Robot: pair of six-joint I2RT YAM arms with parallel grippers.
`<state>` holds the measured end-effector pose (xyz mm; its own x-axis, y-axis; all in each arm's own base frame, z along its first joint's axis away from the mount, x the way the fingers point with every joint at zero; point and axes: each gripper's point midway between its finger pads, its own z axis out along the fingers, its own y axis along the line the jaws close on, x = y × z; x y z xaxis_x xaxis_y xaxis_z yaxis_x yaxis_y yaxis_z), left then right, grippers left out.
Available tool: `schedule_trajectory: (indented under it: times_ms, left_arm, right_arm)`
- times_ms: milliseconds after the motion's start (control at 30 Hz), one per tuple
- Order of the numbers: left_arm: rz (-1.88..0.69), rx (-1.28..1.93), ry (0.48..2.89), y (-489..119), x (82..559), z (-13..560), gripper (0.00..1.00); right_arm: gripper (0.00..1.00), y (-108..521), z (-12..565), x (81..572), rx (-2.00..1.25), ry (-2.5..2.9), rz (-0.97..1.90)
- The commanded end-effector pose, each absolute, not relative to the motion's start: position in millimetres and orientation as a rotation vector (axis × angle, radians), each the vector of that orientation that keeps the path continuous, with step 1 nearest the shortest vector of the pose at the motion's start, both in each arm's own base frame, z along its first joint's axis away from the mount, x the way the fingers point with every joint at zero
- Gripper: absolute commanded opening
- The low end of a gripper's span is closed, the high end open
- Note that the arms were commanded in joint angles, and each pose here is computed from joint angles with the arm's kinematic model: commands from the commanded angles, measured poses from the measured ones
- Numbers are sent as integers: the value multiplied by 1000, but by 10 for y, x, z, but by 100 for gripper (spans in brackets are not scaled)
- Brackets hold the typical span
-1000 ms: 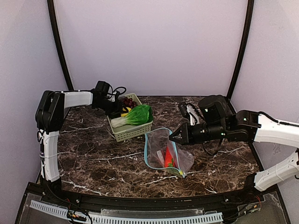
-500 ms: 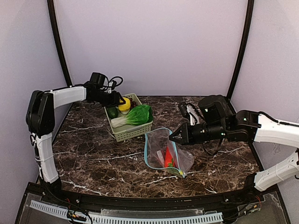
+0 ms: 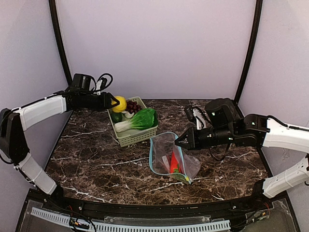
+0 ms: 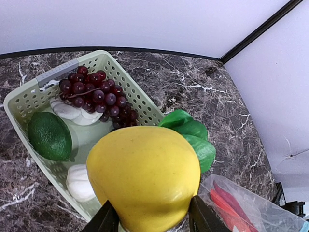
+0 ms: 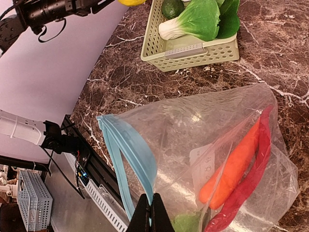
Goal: Place the food in the zip-top bag and seal the zipper
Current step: Pick up the fake fruit from the bin, then place the fake fruit in the zipper food storage bag.
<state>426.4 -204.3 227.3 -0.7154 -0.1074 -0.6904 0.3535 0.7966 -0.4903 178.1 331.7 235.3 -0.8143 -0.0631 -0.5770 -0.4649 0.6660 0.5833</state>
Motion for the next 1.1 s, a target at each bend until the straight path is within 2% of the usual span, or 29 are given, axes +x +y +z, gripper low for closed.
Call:
schedule_trajectory:
  times_ms: [0,300,633,900,1067]
  left_arm:
    - [-895,241,2198,-2181,3784,2434,48]
    - [-1032,422,2142,-2689,2802,2626,48]
    - [-1175,631,2021,-3170,1971,2896,47]
    - [-1292,803,1894,-3648,1577,3145,47]
    - [-1288,838,1937,-3867,1492,2943,47]
  right_arm:
    - [0,3331,2597,1847,-398,2284,1056]
    - [0,3305,2597,1846,-394,2279,1050]
    - [0,3283,2642,1880,-395,2260,1025]
    - [0,3303,2717,1900,-399,2243,1027]
    - [0,3270,2741,1884,-390,2237,1035]
